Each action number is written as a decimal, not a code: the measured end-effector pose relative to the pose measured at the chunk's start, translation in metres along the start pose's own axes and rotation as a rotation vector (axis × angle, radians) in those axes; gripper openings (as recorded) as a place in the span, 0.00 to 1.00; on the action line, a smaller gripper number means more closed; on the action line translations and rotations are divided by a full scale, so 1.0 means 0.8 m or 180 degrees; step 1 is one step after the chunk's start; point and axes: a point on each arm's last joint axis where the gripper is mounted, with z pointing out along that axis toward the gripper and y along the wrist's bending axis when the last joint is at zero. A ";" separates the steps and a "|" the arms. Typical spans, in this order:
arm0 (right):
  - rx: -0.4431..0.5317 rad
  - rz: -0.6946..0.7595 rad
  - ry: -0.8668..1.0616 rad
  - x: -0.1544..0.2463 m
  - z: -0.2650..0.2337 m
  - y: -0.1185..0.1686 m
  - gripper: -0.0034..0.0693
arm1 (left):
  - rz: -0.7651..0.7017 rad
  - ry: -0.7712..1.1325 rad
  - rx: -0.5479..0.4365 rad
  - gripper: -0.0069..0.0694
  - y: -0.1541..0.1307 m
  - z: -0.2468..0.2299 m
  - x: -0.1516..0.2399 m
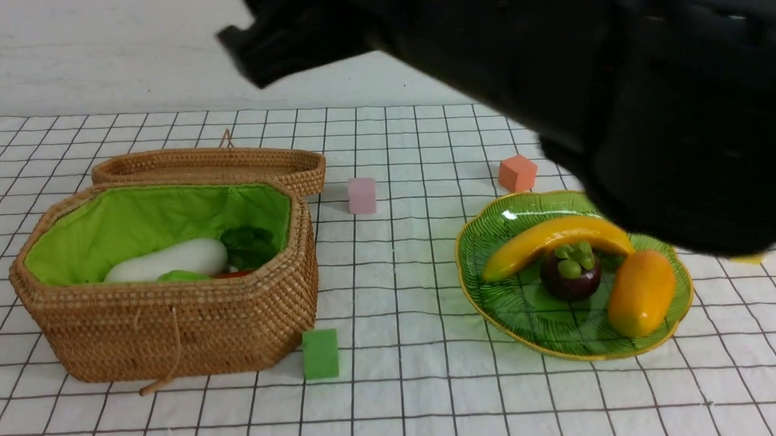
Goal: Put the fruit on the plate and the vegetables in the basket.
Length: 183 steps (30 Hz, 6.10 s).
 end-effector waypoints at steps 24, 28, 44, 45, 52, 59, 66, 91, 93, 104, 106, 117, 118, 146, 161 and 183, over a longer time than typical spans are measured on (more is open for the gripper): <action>0.0138 0.1528 0.0034 0.149 -0.236 -0.096 0.55 | 0.0327 0.0166 0.1212 0.16 -0.027 0.044 0.122; 0.0136 0.1660 -0.0114 0.148 -0.250 -0.109 0.47 | 0.0378 0.0355 0.1128 0.17 -0.020 0.048 0.143; 0.0614 0.1706 -0.0465 0.172 -0.286 -0.142 0.13 | 0.0496 0.0778 0.0791 0.19 -0.003 0.051 0.171; 0.0568 0.1628 -0.0469 0.181 -0.285 -0.137 0.09 | 0.0496 0.0780 0.0789 0.19 -0.003 0.051 0.171; 0.0508 0.1246 -0.0350 0.273 -0.283 -0.097 0.04 | 0.0499 0.0791 0.0778 0.20 -0.003 0.051 0.171; 0.0700 0.1046 -0.0501 0.307 -0.293 -0.079 0.04 | 0.0500 0.0794 0.0774 0.21 -0.003 0.051 0.171; 0.0697 0.0976 -0.0528 0.309 -0.293 -0.076 0.04 | 0.0501 0.0796 0.0772 0.22 -0.002 0.051 0.171; 0.1047 0.1209 0.0520 0.372 -0.299 -0.077 0.04 | 0.0504 0.0810 0.0758 0.25 -0.002 0.051 0.172; 0.1046 0.1206 0.0508 0.372 -0.299 -0.077 0.04 | 0.0505 0.0814 0.0754 0.26 -0.002 0.051 0.172; 0.0960 0.1299 0.0813 0.380 -0.300 -0.072 0.04 | 0.0506 0.0819 0.0749 0.27 -0.002 0.051 0.172; 0.0958 0.1307 0.0813 0.380 -0.300 -0.071 0.04 | 0.0506 0.0819 0.0749 0.27 -0.002 0.051 0.172; 0.0956 0.1310 0.0818 0.380 -0.300 -0.071 0.04 | 0.0506 0.0819 0.0749 0.28 -0.002 0.051 0.172; 0.0956 0.1310 0.0818 0.380 -0.300 -0.071 0.04 | 0.0506 0.0819 0.0749 0.28 -0.002 0.051 0.172; 0.0956 0.1310 0.0816 0.380 -0.300 -0.071 0.08 | 0.0325 -0.0486 -0.0901 0.07 0.051 0.027 0.179; 0.0956 0.1310 0.0816 0.380 -0.300 -0.071 0.10 | -0.0523 0.0141 -0.1047 0.07 0.057 0.028 0.210; 0.0955 0.1310 0.0819 0.380 -0.300 -0.071 0.12 | -0.0523 0.0143 -0.1048 0.07 0.057 0.028 0.210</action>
